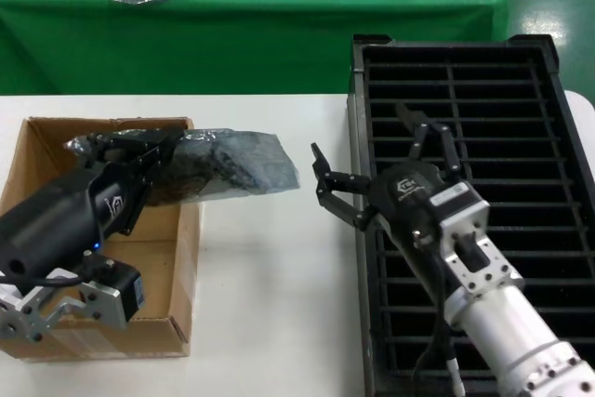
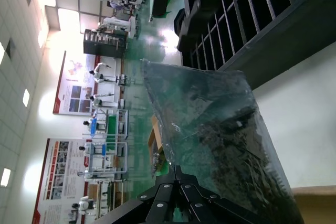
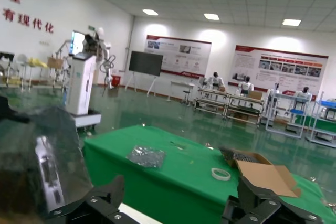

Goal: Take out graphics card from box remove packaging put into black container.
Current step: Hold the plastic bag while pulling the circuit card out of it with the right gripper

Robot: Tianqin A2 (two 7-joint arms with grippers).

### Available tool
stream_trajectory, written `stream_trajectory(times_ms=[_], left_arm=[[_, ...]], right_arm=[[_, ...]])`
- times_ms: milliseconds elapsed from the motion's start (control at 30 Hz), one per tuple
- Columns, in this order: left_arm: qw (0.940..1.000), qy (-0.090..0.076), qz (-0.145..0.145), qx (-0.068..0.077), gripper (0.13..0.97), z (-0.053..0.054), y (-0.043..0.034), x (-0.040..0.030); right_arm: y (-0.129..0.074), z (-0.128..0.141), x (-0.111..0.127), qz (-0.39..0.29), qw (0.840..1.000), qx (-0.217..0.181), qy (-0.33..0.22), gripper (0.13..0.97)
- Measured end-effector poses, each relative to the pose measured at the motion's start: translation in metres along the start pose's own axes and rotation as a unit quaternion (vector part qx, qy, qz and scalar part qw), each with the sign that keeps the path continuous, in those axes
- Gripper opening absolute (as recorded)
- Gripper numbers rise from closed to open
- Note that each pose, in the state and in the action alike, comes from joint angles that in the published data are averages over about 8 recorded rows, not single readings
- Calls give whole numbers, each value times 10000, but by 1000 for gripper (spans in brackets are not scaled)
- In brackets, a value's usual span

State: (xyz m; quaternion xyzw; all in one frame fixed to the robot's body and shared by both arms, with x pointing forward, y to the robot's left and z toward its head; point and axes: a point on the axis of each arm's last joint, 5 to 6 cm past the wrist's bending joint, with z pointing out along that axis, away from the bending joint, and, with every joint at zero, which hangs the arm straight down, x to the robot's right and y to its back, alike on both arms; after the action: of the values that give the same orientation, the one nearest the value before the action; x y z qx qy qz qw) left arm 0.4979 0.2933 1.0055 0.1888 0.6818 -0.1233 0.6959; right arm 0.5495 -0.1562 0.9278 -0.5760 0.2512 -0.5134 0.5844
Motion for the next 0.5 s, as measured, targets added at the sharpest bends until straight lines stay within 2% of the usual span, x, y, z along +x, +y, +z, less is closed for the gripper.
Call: stream_trajectory(times_ms=[267, 500], left_arm=[[10000, 0, 0, 0, 139, 0, 0, 0], [10000, 0, 0, 0, 139, 0, 0, 0]], right_arm=[[36, 91, 10, -234, 9994, -262, -43, 716], [66, 54, 111, -380, 9979, -385, -346, 530]])
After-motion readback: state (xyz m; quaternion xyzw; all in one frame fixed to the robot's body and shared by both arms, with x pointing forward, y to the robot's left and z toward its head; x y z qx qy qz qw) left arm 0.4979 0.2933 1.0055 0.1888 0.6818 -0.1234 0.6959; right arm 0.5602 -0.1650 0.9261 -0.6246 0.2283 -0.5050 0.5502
